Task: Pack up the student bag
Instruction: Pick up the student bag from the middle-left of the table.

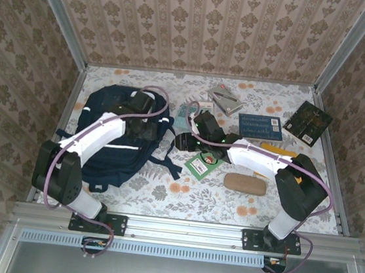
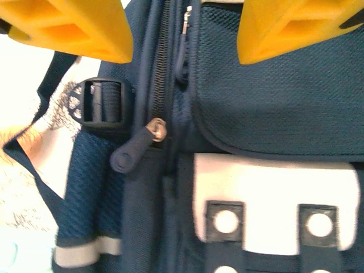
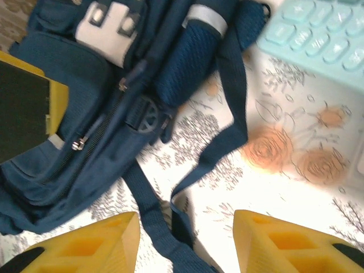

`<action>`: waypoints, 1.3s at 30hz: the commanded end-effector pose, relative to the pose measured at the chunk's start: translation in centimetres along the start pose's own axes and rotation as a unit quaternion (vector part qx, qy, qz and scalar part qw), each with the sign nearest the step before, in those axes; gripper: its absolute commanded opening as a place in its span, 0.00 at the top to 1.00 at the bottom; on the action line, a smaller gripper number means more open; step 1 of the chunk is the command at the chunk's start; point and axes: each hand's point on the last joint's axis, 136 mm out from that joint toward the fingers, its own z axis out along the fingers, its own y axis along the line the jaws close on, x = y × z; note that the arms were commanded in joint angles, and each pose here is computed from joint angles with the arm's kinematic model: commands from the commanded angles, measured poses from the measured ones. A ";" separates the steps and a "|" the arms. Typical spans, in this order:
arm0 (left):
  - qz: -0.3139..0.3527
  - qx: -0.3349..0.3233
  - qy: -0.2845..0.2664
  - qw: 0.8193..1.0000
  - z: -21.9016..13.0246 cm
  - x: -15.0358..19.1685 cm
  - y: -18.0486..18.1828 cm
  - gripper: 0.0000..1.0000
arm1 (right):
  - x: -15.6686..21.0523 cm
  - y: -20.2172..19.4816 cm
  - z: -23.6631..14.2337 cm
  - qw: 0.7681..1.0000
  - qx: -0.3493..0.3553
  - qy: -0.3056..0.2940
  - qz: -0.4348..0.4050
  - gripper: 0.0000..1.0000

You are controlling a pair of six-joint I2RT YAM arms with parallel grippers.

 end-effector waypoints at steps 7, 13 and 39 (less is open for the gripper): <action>0.143 -0.044 0.065 0.987 1.5 3.2 -2.7 0.48 | -0.9 -1.3 -1.5 0.999 0.016 -0.038 0.022 0.54; 0.207 -0.089 0.089 0.970 2.2 5.3 -2.8 0.44 | -0.8 -2.0 -2.1 0.999 0.020 -0.042 0.028 0.53; 0.254 -0.121 -0.012 0.960 -4.5 1.5 -2.8 1.00 | -1.9 4.5 -1.3 0.990 -0.119 -0.073 0.014 0.62</action>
